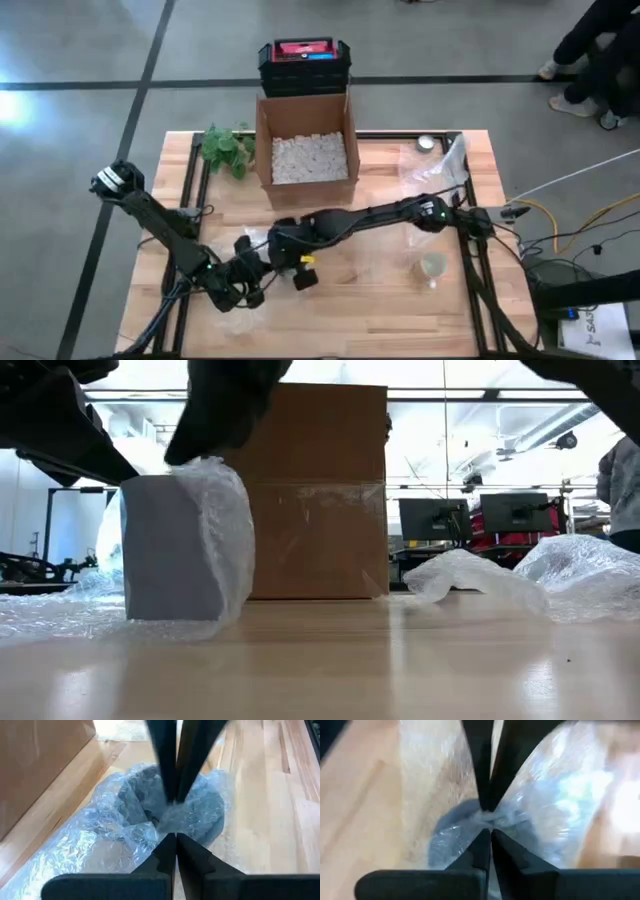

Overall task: Wrap mug
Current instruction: Wrap the blue mug using the left bubble wrap

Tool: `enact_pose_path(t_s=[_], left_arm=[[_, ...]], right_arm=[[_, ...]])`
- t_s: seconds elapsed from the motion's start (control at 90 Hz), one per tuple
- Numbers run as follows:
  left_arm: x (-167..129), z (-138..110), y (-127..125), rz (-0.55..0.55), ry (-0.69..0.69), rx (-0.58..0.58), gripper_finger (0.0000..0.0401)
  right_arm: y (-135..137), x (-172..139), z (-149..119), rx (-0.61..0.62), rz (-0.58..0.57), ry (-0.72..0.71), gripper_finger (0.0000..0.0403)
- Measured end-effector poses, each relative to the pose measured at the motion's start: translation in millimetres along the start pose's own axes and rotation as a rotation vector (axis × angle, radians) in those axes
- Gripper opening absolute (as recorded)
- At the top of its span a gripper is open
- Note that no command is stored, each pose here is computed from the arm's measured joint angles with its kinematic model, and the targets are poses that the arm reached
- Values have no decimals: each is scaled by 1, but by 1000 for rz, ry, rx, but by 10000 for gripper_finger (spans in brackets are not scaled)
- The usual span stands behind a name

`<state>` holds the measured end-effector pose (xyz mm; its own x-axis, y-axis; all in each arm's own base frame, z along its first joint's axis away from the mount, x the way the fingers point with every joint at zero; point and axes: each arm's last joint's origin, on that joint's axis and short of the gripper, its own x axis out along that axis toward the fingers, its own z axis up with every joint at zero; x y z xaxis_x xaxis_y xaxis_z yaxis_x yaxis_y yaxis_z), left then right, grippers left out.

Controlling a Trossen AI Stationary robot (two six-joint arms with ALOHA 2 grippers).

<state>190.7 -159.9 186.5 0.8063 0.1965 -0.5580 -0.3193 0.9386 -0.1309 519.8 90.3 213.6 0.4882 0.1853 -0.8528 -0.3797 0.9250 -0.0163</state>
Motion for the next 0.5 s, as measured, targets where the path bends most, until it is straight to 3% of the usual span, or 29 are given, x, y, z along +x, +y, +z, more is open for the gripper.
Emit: enact_pose_path(t_s=[0.156,0.5], left_arm=[[0,0,0,-1,1,0,0],[-6,4,1,-43,18,-1,0]], right_arm=[[-5,19,0,3,-13,-41,2],[-8,65,-22,37,7,53,2]])
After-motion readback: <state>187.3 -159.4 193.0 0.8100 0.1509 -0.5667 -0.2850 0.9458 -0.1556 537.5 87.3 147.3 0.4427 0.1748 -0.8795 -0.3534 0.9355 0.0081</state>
